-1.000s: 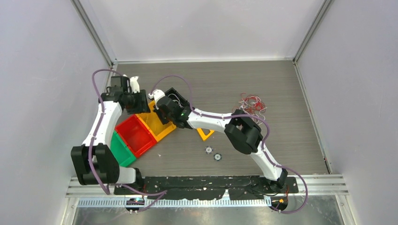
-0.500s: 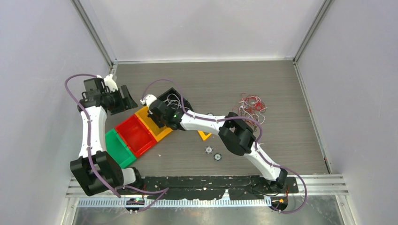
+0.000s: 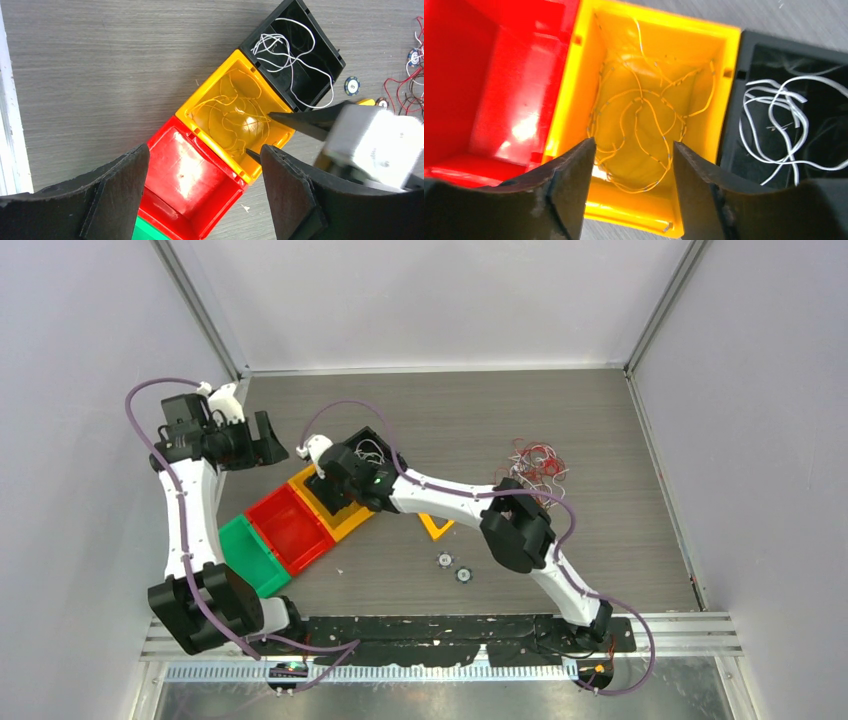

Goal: Untangle the cables

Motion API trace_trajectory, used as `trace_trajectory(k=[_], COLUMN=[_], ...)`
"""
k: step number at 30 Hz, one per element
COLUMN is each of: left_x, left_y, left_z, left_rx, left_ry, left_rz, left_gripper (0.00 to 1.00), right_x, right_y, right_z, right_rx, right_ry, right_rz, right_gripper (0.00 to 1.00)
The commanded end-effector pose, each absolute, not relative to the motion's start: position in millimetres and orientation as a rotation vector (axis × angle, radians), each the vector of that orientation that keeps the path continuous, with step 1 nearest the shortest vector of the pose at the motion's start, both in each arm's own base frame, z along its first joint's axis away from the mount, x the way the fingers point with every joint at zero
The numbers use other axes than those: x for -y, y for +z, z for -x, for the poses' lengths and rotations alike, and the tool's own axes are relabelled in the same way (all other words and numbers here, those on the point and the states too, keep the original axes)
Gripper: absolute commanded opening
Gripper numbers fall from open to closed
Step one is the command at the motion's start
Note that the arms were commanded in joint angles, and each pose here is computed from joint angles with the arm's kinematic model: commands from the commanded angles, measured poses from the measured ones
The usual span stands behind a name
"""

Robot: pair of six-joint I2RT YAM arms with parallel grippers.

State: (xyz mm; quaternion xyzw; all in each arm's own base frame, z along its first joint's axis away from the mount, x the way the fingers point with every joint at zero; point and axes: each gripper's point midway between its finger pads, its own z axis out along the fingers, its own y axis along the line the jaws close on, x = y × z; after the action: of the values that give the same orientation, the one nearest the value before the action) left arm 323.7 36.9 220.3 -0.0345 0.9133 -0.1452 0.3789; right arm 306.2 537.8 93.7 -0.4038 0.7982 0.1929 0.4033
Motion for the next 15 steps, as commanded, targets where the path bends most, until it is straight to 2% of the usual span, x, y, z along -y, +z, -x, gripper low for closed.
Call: trace_trajectory(k=[1, 4, 6, 9, 12, 15], left_x=[-32.4, -28.6, -23.5, -9.2, 16.8, 56.0], left_y=[242.9, 254.8, 265.5, 280.5, 287.8, 285.3], left_z=[-324.0, -325.5, -326.1, -324.4, -319.1, -316.0], left_rx=[-2.286, -2.258, -2.227, -2.178, -2.141, -2.092], left_ry=[-0.397, -0.413, -0.436, -0.47, -0.437, -0.427], left_rz=[-0.054, -0.097, -0.134, -0.224, -0.388, -0.556], left_gripper=[0.83, 0.87, 0.97, 1.0, 1.0, 1.0], right_x=[-540.7, -531.1, -517.1, -484.0, -412.2, -330.8], right_y=[213.3, 232.1, 249.3, 250.6, 263.4, 233.6], right_z=[-297.7, -296.5, -296.4, -299.8, -315.8, -330.7], right_rx=[-1.832, -1.823, -1.822, -1.851, -1.886, -2.016], right_ry=[0.656, 0.679, 0.692, 0.715, 0.789, 0.746], right_rz=[0.95, 0.948, 0.955, 1.039, 1.031, 0.958], right_gripper=[0.71, 0.82, 0.9, 0.99, 0.96, 0.95])
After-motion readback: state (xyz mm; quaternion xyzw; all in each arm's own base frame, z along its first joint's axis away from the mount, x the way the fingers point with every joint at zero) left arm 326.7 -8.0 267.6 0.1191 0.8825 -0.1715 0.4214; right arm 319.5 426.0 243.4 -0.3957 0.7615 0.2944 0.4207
